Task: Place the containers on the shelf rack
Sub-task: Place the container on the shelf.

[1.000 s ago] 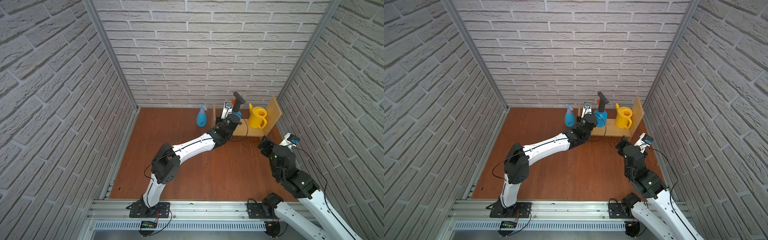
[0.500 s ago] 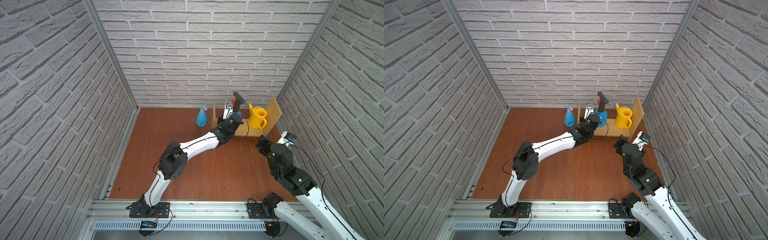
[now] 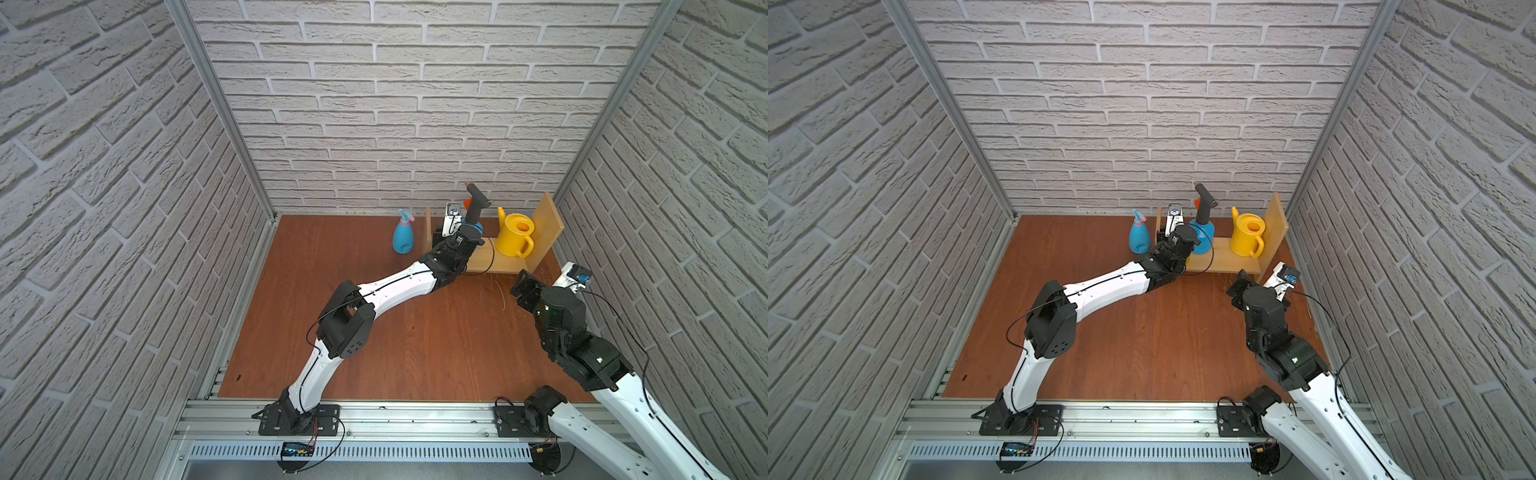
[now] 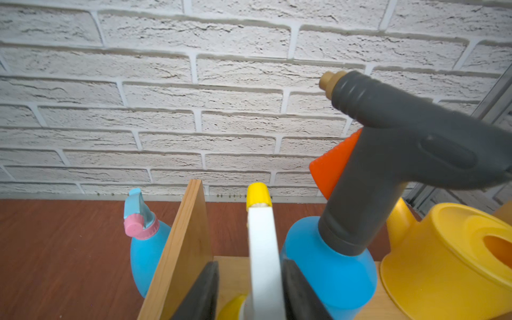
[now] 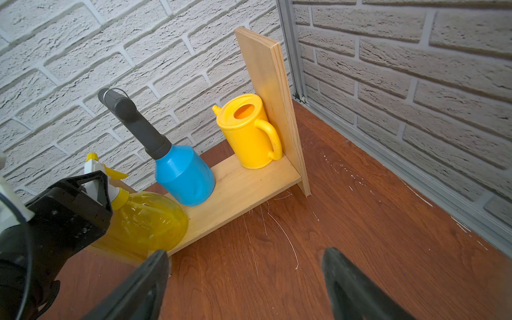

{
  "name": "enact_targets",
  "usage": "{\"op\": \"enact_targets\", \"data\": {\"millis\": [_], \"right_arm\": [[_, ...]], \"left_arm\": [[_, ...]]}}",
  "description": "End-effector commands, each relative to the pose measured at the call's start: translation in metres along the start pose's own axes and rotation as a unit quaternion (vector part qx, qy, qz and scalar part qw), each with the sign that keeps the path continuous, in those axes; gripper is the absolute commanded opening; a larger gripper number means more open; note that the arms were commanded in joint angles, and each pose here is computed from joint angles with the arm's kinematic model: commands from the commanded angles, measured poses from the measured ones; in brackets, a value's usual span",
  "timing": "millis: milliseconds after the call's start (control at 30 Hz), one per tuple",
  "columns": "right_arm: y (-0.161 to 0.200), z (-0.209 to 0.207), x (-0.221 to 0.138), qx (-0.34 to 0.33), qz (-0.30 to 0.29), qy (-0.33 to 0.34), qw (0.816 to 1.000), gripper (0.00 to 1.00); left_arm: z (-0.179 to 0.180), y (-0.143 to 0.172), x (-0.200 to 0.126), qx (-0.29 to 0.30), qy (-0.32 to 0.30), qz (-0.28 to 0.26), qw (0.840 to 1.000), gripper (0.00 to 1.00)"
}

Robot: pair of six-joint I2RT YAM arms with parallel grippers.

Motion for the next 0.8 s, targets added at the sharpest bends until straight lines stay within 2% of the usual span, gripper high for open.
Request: {"op": "enact_targets", "data": {"millis": [0,133,233,433,567,767], "right_arm": [[-0.014,0.007,-0.004,0.02,-0.02,-0.014,1.0,0.91],[-0.013,0.008,-0.004,0.022,-0.018,-0.016,0.999,0.91],[-0.012,0.008,-0.004,0.024,-0.016,-0.017,0.999,0.91],[-0.012,0.008,-0.004,0.027,-0.014,-0.02,0.999,0.91],[-0.011,0.007,-0.004,0.027,-0.011,-0.021,0.999,0.91],[-0.01,0.009,-0.006,0.016,-0.004,-0.036,0.999,0.91]], "left_arm": [[0.006,-0.001,0.0,-0.015,-0.005,-0.005,1.0,0.54],[0.008,-0.008,-0.006,-0.026,0.002,-0.01,1.0,0.62],[0.009,-0.013,-0.012,-0.029,0.006,-0.014,0.999,0.64],[0.013,-0.029,-0.026,-0.041,0.007,-0.026,0.999,0.8],[0.019,-0.042,-0.036,-0.059,0.003,-0.032,0.998,0.87],[0.02,-0.064,-0.061,-0.076,0.053,-0.041,0.995,0.94]]}}
Point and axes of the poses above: each gripper's point midway between its finger pads, its own x axis out along the fingers, its own z axis along the line the jaws close on, y = z × x, the point moved 6 cm from there along -x, back along the fingers, and after that the axes turned 12 degrees about x, right-handed, at the moved point
